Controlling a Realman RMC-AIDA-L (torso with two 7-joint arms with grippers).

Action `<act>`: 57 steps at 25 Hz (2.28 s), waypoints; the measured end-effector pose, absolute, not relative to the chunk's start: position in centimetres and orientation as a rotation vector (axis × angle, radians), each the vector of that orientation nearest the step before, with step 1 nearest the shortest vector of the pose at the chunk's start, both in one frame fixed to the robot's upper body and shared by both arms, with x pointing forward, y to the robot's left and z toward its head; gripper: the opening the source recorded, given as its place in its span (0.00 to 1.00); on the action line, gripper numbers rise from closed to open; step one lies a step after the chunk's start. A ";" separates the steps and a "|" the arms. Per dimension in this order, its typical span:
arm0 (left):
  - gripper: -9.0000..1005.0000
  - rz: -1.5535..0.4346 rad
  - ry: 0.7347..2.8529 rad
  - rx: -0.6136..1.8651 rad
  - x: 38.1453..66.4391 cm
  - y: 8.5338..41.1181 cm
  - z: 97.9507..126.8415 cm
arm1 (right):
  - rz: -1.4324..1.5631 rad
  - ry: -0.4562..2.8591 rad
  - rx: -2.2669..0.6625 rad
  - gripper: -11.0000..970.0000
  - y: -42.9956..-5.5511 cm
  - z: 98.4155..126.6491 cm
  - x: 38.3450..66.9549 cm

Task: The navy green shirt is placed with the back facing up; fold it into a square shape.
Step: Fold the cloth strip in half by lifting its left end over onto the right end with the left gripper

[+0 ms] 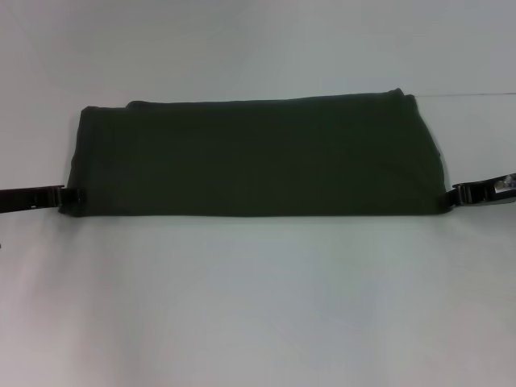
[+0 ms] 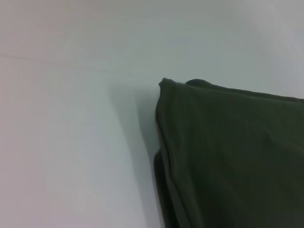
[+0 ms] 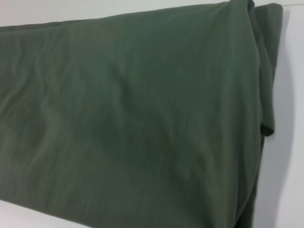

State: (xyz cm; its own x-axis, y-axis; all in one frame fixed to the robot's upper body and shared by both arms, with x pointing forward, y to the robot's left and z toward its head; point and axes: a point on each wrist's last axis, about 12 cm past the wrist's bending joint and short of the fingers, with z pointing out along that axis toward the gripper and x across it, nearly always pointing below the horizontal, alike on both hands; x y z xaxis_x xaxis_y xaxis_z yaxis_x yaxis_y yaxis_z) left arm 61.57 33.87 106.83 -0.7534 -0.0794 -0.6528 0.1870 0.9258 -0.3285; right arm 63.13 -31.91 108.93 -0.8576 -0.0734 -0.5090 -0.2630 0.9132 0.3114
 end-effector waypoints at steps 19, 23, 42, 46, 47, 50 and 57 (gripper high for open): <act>0.37 -0.460 2.450 0.088 61.8 33.5 106.5 | 0.507 2.569 -0.241 0.05 -32.1 109.0 63.2; 0.27 -0.456 2.452 0.085 61.9 33.5 106.6 | 0.504 2.563 -0.243 0.05 -32.1 109.2 63.3; 0.03 -0.576 2.473 0.089 61.8 33.7 108.2 | 0.555 2.575 -0.240 0.06 -32.7 109.7 62.8; 0.03 -0.601 2.486 0.093 61.6 34.1 108.5 | 0.581 2.579 -0.236 0.06 -33.2 109.9 62.3; 0.03 -0.606 2.490 0.093 61.5 34.2 108.5 | 0.591 2.581 -0.234 0.06 -33.3 109.9 62.2; 0.03 -0.620 2.520 0.096 61.2 34.4 108.6 | 0.621 2.588 -0.226 0.06 -33.9 110.1 61.6; 0.03 -0.724 2.609 0.130 60.0 34.9 109.7 | 0.707 2.616 -0.198 0.06 -35.3 109.9 58.9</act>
